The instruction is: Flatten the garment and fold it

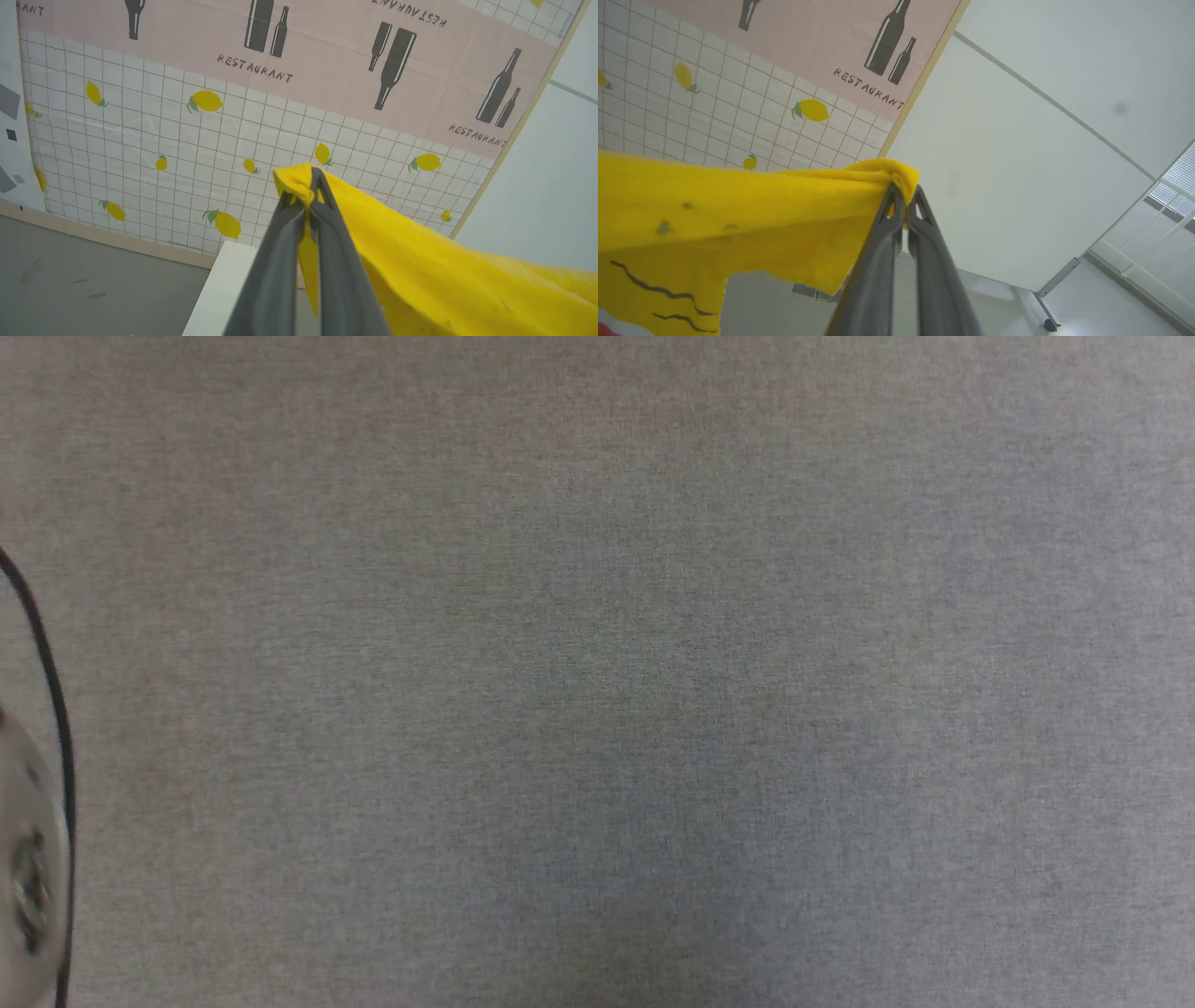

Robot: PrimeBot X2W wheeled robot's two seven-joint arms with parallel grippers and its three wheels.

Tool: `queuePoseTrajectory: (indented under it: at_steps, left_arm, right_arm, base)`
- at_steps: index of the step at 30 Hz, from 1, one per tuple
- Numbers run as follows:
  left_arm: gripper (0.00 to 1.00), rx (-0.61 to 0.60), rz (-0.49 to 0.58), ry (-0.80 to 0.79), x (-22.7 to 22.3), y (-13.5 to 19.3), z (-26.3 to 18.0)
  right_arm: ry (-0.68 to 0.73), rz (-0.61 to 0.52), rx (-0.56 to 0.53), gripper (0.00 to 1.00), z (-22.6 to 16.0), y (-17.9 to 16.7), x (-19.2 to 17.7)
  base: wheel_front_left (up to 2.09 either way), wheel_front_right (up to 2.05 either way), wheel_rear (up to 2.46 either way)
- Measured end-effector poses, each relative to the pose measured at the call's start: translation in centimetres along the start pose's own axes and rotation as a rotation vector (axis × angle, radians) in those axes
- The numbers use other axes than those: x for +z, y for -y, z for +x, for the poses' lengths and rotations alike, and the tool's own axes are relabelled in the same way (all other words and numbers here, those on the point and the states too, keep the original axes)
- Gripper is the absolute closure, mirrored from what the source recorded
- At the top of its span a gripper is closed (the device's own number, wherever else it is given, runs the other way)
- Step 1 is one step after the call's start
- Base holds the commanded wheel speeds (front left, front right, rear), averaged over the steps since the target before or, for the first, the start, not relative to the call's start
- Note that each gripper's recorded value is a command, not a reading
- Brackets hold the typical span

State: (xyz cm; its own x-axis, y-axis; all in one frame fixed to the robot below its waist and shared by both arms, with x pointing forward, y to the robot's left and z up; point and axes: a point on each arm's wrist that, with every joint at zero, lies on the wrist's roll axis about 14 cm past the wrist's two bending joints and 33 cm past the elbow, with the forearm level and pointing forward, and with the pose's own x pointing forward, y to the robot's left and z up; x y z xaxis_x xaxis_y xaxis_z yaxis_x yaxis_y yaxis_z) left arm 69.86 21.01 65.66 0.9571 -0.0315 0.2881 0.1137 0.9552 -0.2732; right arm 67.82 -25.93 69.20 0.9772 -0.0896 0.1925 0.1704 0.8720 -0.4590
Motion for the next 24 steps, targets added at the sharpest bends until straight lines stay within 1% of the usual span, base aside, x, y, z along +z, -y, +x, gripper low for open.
queuePoseTrajectory:
  at_steps: [3, 6, 9, 11, 13, 17, 21, 24]
  left_arm:
    - [1.0, 0.012, 0.033, -0.134, -4.1, -1.3, -2.6]
    - [1.0, 0.027, 0.059, -0.267, -7.5, -2.7, -6.2]
    - [1.0, 0.051, 0.058, -0.395, -10.2, -3.9, -10.7]
    - [1.0, 0.067, 0.029, -0.49, -11.9, -4.5, -14.6]
    - [1.0, 0.077, 0.01, -0.567, -12.9, -4.6, -18.1]
    - [1.0, 0.112, -0.046, -0.691, -13.6, -4.4, -25.2]
    - [1.0, 0.151, -0.104, -0.768, -12.9, -3.5, -31.3]
    - [1.0, 0.183, -0.122, -0.789, -11.8, -2.9, -34.6]
  right_arm:
    - [-0.106, 0.045, 0.057, 1.0, -1.6, -1.9, -4.3]
    - [-0.225, 0.095, 0.114, 1.0, -4.2, -3.7, -8.2]
    - [-0.356, 0.151, 0.166, 1.0, -7.9, -5.1, -11.8]
    - [-0.475, 0.192, 0.201, 1.0, -11.4, -5.9, -14.5]
    - [-0.569, 0.232, 0.223, 1.0, -14.7, -6.3, -16.4]
    - [-0.708, 0.287, 0.245, 1.0, -21.7, -5.5, -18.1]
    - [-0.801, 0.343, 0.233, 1.0, -28.1, -4.2, -18.2]
    - [-0.858, 0.388, 0.199, 1.0, -32.4, -3.3, -17.9]
  base:
    - [0.0, 0.0, 0.0]
    - [0.0, 0.0, 0.0]
    - [0.0, 0.0, 0.0]
    - [0.0, 0.0, 0.0]
    - [0.0, 0.0, 0.0]
    - [0.0, 0.0, 0.0]
    - [0.0, 0.0, 0.0]
    - [0.0, 0.0, 0.0]
